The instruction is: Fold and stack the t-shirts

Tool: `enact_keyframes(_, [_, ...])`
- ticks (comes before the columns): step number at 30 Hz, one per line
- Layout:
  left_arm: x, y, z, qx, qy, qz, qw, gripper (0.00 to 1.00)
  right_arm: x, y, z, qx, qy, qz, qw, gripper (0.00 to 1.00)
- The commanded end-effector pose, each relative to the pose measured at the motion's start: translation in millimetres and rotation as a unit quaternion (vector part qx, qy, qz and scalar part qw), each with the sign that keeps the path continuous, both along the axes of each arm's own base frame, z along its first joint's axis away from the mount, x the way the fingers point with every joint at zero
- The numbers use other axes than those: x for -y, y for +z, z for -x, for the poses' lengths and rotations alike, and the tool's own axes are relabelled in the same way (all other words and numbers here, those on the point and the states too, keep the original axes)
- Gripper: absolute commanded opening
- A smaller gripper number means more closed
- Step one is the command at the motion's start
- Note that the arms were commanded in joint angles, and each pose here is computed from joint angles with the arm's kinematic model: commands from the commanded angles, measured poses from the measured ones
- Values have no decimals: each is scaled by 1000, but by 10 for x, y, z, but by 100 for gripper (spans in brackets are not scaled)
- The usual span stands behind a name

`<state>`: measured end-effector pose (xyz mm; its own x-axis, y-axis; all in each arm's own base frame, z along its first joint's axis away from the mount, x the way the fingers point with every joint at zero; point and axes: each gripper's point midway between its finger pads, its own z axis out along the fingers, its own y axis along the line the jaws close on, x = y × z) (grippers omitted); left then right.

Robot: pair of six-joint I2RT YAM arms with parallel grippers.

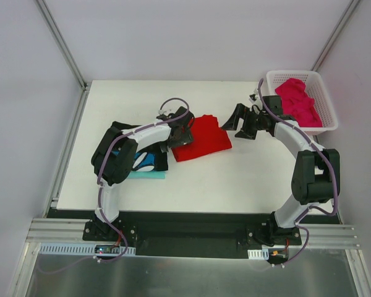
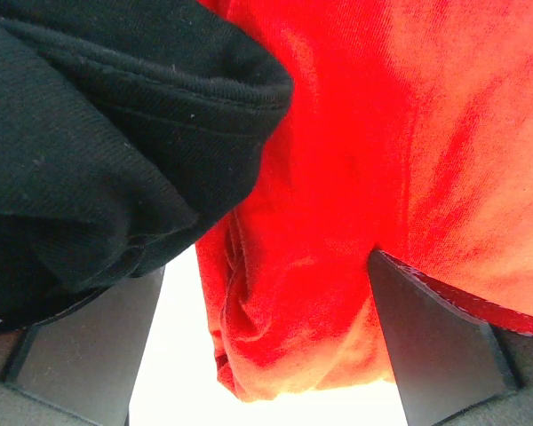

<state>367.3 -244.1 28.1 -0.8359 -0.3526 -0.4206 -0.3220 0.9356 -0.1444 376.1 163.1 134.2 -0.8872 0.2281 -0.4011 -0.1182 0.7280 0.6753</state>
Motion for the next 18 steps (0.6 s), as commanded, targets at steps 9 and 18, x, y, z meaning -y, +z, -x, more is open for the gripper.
enact_keyframes(9, [33,439,-272,64,-1,16,998,99,-30,63,-53,5,5,-18,1000,99])
enact_keyframes(18, [-9,658,-388,92,-7,31,995,99,-21,69,-38,3,6,-17,1000,98])
